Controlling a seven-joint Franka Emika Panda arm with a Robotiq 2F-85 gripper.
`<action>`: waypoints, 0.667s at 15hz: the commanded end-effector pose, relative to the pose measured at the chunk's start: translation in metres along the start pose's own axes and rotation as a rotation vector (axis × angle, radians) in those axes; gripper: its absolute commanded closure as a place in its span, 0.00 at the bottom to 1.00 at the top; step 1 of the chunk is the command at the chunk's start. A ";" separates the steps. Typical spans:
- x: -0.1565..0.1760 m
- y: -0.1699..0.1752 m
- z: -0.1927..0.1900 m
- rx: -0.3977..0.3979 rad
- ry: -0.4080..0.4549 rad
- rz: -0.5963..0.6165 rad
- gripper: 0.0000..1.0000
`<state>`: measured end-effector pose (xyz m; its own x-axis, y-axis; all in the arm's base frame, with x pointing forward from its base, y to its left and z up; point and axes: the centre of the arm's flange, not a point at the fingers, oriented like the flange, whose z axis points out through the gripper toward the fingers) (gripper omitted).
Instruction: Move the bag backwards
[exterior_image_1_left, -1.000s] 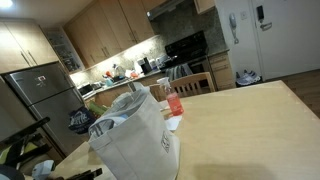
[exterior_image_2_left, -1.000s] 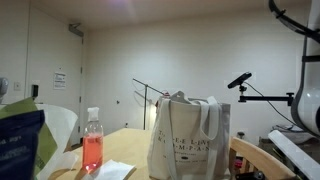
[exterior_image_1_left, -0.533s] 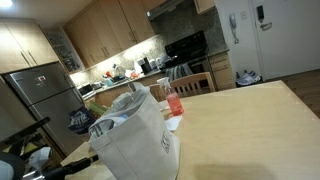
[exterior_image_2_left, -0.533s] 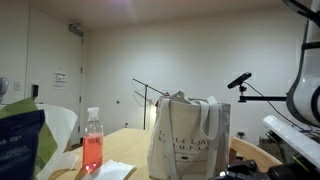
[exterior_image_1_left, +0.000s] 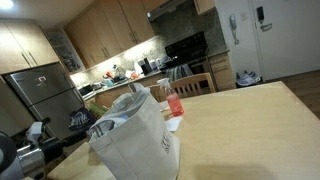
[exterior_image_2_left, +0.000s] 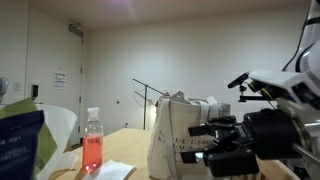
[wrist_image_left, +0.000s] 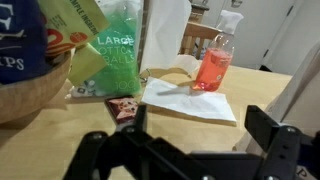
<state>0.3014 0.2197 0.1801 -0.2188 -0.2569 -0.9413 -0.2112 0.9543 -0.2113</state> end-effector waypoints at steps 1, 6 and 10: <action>0.001 -0.042 -0.041 0.108 -0.016 0.029 0.00; 0.006 -0.031 0.015 0.145 0.005 0.045 0.00; 0.008 -0.032 0.015 0.148 0.009 0.044 0.00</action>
<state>0.3209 0.1897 0.1748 -0.2335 -0.2154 -0.9482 -0.0590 0.9765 -0.2073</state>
